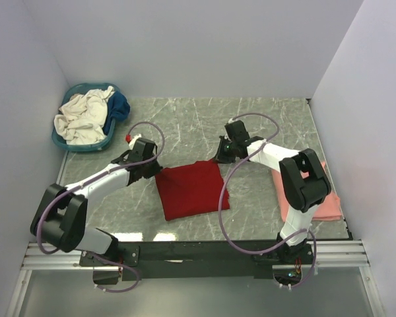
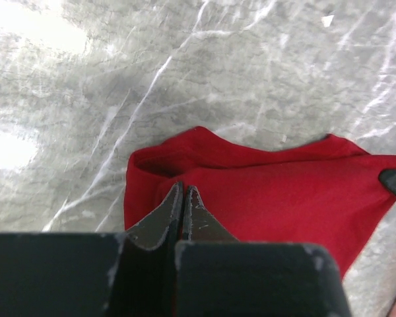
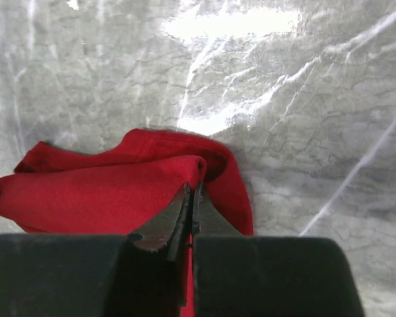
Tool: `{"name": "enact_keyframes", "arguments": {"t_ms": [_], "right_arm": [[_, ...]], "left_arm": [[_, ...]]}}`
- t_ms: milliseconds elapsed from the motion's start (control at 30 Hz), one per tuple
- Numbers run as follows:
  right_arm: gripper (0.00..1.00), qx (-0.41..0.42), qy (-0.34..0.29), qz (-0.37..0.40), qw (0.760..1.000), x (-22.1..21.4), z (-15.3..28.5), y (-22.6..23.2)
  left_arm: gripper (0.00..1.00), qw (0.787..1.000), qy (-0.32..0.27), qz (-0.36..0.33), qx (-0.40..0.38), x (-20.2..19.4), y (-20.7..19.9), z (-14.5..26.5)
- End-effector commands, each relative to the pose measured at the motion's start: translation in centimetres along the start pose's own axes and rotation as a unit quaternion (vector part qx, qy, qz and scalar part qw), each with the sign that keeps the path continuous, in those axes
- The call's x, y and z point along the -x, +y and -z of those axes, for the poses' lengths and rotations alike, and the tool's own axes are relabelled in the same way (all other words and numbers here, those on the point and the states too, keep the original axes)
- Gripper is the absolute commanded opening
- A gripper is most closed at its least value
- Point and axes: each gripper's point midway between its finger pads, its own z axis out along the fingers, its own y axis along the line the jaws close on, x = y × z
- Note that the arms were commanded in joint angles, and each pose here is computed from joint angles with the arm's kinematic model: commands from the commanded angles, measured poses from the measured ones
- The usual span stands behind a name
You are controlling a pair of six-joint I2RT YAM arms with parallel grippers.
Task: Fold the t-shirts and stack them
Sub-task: Fold the tshirt
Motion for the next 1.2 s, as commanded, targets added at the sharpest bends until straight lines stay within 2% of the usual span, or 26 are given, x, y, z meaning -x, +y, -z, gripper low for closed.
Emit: {"name": "enact_keyframes", "arguments": {"t_ms": [0,100,200,400,633,700,733,767,800,833,900,933,1000,1167], "right_arm": [[0.0,0.025,-0.063,0.011,0.998,3.7,3.6,2.8],[0.0,0.035,-0.082,0.012,0.996,5.0,4.5,3.8],[0.0,0.034,-0.079,0.011,0.996,6.0,3.6,4.3],[0.0,0.024,-0.065,0.006,0.998,7.8,-0.8,4.0],[0.0,0.028,-0.059,0.005,0.998,10.5,-3.7,3.7],[0.04,0.028,-0.06,0.007,0.998,11.4,-3.4,4.0],[0.13,0.025,-0.059,0.009,0.998,11.7,-3.4,3.7],[0.19,0.021,-0.058,0.01,0.998,11.8,-3.1,3.6],[0.27,0.022,-0.063,0.014,0.998,12.3,-2.7,3.8],[0.4,0.023,-0.069,0.024,0.997,12.7,-1.9,4.1],[0.47,0.009,-0.076,0.028,0.997,13.1,-0.9,3.7],[0.5,0.008,-0.086,0.036,0.996,13.5,0.2,4.0],[0.5,-0.007,-0.089,0.033,0.996,13.2,1.2,3.5],[0.49,0.02,-0.092,0.032,0.995,10.8,4.3,4.7]], "left_arm": [[0.01,0.999,-0.045,0.003,-0.028,3.1,-1.8,2.7],[0.01,0.998,-0.054,0.004,-0.015,3.8,-1.0,3.0],[0.01,0.999,-0.05,0.014,0.0,4.3,0.1,2.0],[0.01,0.997,-0.047,0.057,0.026,5.6,2.8,-0.4],[0.01,0.994,-0.034,0.092,0.047,6.4,5.1,-2.8],[0.01,0.993,-0.03,0.101,0.045,6.6,5.5,-3.2],[0.01,0.993,-0.026,0.104,0.04,6.5,5.5,-3.2],[0.05,0.993,-0.031,0.108,0.036,7.0,5.4,-3.0],[0.22,0.993,-0.032,0.108,0.035,7.1,5.4,-2.8],[0.29,0.993,-0.038,0.108,0.033,7.4,5.3,-2.6],[0.46,0.993,-0.05,0.108,0.026,8.0,4.9,-1.6],[0.49,0.992,-0.056,0.109,0.022,8.4,4.7,-1.2],[0.51,0.992,-0.068,0.103,0.01,8.9,4.0,0.1],[0.51,0.993,-0.088,0.073,-0.013,8.4,2.1,3.1]]}}
